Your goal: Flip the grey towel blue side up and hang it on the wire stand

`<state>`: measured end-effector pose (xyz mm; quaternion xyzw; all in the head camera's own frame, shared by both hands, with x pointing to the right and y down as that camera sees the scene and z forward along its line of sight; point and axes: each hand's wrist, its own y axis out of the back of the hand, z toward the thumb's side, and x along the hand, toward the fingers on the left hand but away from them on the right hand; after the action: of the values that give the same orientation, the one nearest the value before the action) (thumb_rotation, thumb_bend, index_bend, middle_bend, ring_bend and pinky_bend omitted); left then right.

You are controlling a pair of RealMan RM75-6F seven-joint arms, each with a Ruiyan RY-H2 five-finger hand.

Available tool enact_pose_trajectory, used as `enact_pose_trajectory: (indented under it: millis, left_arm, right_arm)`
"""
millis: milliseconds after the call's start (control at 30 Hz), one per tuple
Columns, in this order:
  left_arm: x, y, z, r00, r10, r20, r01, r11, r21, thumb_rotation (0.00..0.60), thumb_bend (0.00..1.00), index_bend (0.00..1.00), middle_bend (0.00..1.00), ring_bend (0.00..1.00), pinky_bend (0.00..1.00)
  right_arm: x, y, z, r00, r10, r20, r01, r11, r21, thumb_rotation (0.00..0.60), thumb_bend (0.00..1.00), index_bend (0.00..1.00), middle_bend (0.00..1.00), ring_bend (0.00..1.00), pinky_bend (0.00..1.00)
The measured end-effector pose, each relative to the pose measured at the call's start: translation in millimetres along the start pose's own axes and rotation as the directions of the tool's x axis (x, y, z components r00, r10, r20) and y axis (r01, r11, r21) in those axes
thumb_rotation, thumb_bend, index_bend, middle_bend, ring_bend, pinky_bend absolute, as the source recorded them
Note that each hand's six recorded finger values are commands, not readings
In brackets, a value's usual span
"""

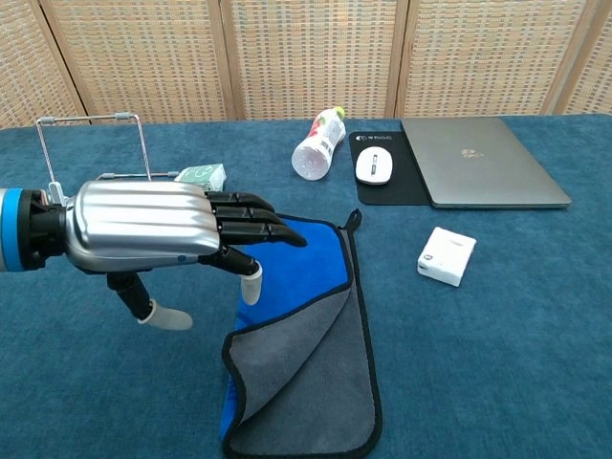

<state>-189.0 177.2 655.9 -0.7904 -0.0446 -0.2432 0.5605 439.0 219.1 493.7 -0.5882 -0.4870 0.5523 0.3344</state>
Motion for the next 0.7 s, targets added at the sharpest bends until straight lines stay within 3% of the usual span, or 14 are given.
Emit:
enact_pose_trajectory:
  millis: [300,700]
  left_arm:
    - [6.1,-15.3,9.4,0.999,-0.049,0.005,0.049,0.999,-0.018,0.600,0.29,0.36,0.00,0.00,0.00]
    - [19.0,-29.6,11.9,0.999,-0.045,-0.004,0.045,0.999,-0.021,0.600,0.30,0.37,0.00,0.00,0.00]
  right_arm:
    - [-0.5,-1.3,-0.5,1.000,0.006,0.002,-0.006,1.000,-0.003,0.600,0.00,0.00,0.00,0.00,0.00]
    - [-1.2,-2.5,-0.4,1.000,0.017,0.000,-0.017,1.000,-0.004,0.600,0.00,0.00,0.00,0.00,0.00]
